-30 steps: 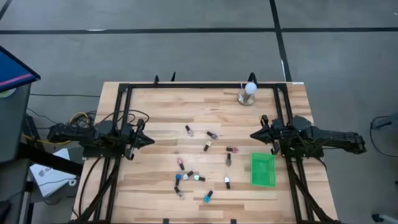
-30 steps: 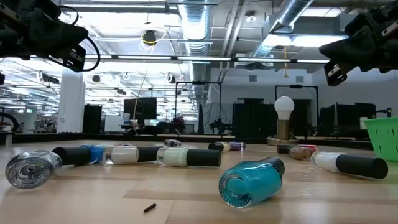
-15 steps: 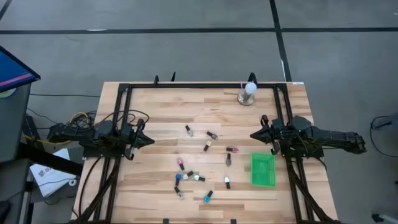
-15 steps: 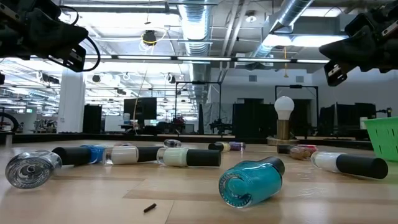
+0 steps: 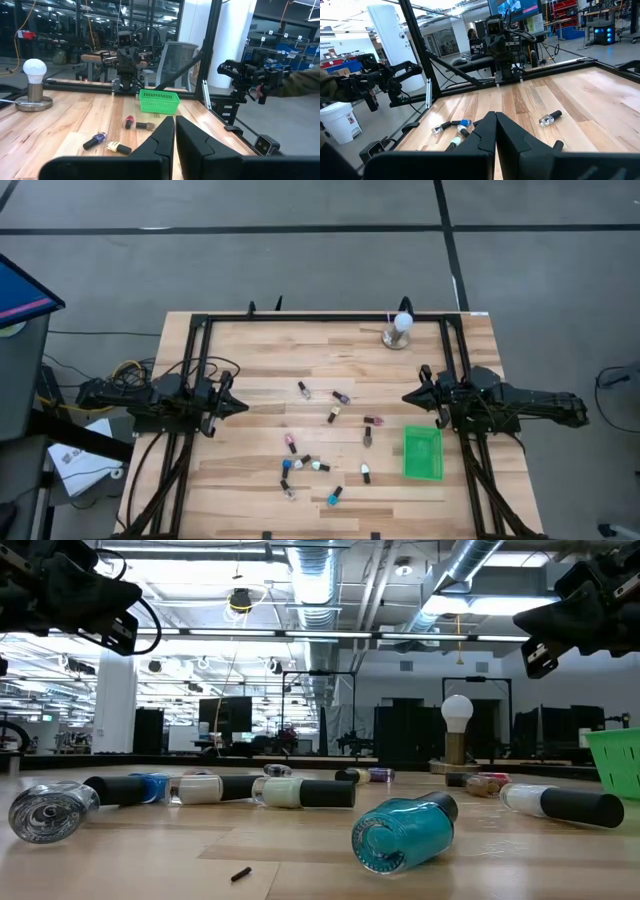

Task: Pick & Place Nail Polish
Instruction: Put the red nail polish into the green bin

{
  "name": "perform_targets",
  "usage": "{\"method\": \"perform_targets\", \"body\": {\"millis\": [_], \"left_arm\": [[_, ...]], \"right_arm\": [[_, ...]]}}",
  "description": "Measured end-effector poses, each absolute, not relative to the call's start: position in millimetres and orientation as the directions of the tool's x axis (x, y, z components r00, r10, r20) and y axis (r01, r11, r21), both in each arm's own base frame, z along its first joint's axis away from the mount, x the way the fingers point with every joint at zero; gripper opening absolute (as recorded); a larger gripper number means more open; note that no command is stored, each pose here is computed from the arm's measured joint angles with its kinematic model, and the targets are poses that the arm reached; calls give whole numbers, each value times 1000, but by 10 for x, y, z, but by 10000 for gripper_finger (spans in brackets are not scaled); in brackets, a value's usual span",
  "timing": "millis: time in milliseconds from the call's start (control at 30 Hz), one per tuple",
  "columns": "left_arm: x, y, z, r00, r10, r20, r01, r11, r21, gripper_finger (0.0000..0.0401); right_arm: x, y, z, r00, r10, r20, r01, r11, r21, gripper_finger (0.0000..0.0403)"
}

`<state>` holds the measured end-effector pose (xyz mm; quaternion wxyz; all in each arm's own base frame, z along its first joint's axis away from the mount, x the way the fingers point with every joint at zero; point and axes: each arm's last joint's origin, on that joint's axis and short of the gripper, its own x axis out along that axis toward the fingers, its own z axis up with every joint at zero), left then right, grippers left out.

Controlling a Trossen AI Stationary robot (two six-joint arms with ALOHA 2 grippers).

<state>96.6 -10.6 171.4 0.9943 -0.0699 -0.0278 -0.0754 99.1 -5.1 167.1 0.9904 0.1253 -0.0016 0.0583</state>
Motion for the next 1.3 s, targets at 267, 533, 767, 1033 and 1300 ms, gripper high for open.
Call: {"method": "perform_targets", "body": {"millis": [267,533,767,1033,1300], "left_arm": [[964,-106,1740,985,-146,92,157,978,-134,13],[963,-106,1746,984,-146,100,158,978,-133,13],[962,-102,1758,985,-133,111,148,980,-133,13],[961,-101,1774,983,-129,128,146,980,-133,13],[959,-101,1786,982,-129,140,148,980,-133,13]], "right_arm": [[978,-53,1814,981,109,163,-187,760,622,0],[910,-105,2043,910,-94,404,-299,526,796,0],[871,-164,2221,848,-306,433,-225,532,817,0],[1061,-183,2875,879,-304,367,8,779,627,0],[1756,-213,3189,932,-147,-331,280,873,399,0]]}}
